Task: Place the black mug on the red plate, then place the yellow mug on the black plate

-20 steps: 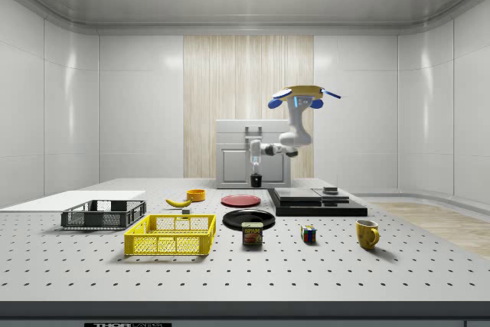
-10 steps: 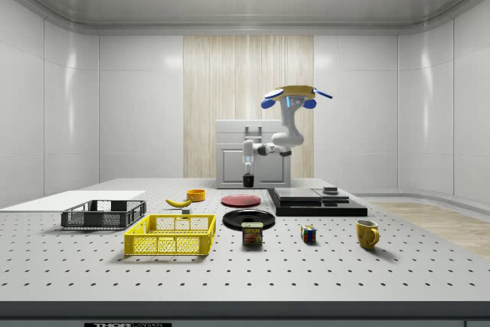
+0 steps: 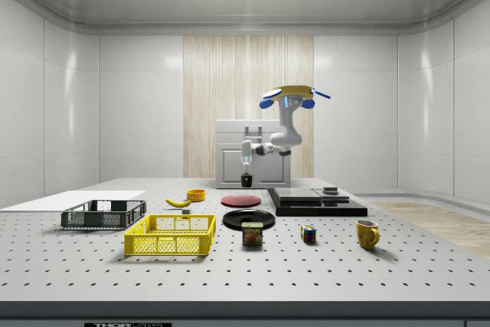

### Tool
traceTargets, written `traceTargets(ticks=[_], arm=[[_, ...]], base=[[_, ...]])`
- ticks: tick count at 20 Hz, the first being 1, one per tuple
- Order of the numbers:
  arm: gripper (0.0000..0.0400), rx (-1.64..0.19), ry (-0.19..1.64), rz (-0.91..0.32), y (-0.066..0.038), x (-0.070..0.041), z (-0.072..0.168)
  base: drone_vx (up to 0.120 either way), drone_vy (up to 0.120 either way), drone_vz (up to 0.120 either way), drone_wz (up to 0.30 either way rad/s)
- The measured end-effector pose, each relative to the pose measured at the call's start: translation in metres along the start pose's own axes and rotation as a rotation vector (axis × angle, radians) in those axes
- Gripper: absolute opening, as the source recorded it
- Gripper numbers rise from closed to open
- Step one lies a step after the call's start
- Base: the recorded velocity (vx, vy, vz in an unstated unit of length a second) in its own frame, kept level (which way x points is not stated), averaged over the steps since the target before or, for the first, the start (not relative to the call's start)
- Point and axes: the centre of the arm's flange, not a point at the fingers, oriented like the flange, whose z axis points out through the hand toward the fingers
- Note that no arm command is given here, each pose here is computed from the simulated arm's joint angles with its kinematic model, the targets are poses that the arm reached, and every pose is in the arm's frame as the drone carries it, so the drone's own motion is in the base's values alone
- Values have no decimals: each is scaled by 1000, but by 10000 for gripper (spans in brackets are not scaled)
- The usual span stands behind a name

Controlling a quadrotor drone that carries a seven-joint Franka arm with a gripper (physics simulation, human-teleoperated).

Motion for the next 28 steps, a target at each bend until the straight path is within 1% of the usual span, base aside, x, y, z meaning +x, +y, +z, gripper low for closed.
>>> traceTargets(ticks=[4,10,25,28], arm=[[110,0,0,0,10,10,4],[110,0,0,0,16,16,24],[110,0,0,0,18,19,75],[110,0,0,0,15,22,83]], base=[[0,0,0,0],[0,0,0,0],[0,0,0,0],[0,0,0,0]])
